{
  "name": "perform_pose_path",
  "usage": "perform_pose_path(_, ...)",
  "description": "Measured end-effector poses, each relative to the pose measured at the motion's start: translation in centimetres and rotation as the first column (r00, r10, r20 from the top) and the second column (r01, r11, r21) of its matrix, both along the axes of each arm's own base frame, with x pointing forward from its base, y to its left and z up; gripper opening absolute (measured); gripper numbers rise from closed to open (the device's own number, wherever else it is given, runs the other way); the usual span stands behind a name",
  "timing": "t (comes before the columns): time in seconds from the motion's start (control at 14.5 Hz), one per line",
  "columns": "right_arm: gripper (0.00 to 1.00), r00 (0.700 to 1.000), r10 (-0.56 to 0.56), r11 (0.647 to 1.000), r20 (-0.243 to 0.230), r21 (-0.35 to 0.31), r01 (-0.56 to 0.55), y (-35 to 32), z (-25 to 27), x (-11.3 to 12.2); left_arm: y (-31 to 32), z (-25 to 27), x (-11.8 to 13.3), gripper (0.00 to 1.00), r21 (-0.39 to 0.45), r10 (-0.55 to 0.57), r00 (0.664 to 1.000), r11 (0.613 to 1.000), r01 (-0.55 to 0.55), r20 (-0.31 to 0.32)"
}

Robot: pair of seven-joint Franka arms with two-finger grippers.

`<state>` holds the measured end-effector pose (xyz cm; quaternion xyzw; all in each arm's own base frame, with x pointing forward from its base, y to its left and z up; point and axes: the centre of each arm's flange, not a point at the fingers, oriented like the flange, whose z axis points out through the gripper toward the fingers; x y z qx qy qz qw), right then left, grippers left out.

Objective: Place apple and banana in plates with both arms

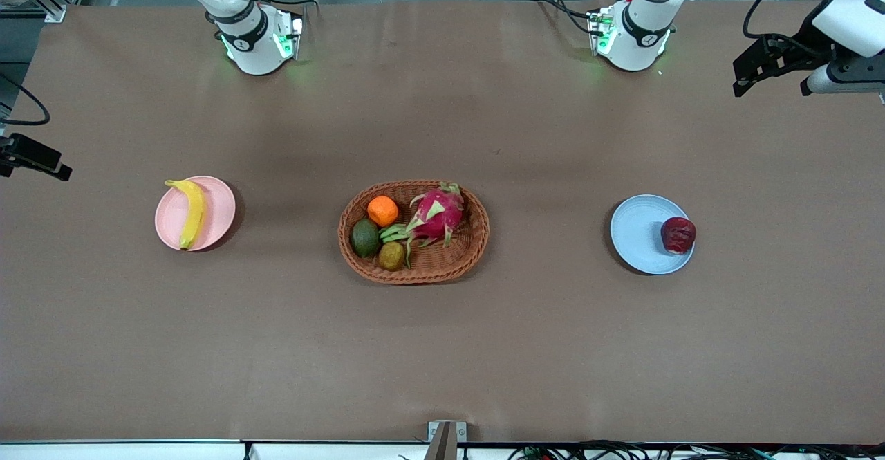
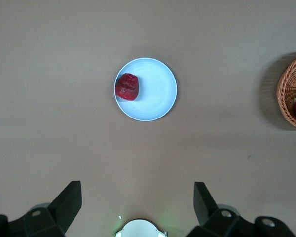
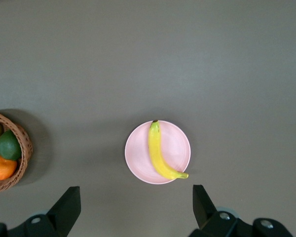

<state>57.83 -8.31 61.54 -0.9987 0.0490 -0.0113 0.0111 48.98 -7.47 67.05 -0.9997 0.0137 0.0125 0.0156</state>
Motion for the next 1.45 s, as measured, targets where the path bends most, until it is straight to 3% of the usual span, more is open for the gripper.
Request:
perform_pose_path(0.34,1.0,0.999,-0.003,1.0,0.046,-0.008,0.004,-0.4,0.9,0.3,-0.2,-0.2,0.1,1.0,0.0,-0.005,1.0,1.0,0.005,-0.003)
perform_pose_path(0.62,1.0,0.999,0.003,1.0,0.047,-0.016,-0.002,-0.1,1.3,0.0,-0.2,-0.5,0.3,1.0,0.0,-0.006,1.0,1.0,0.006,-0.007)
perform_pose_path(0.76,0.98,0.998,0.006,1.0,0.059,-0.015,-0.005,0.2,1.5,-1.3,-0.3,-0.6,0.4,1.0,0.001,-0.007,1.0,1.0,0.007,-0.011)
perform_pose_path(1.1,1.0,0.995,0.007,1.0,0.095,-0.007,-0.006,0.7,0.8,-7.0,-0.3,-0.7,0.5,1.0,0.0,-0.021,1.0,1.0,0.021,-0.012)
perform_pose_path(1.45,1.0,0.997,0.009,1.0,0.082,-0.003,-0.009,0.9,0.3,-8.0,-0.3,-0.6,0.5,1.0,0.0,-0.026,1.0,1.0,0.026,-0.012)
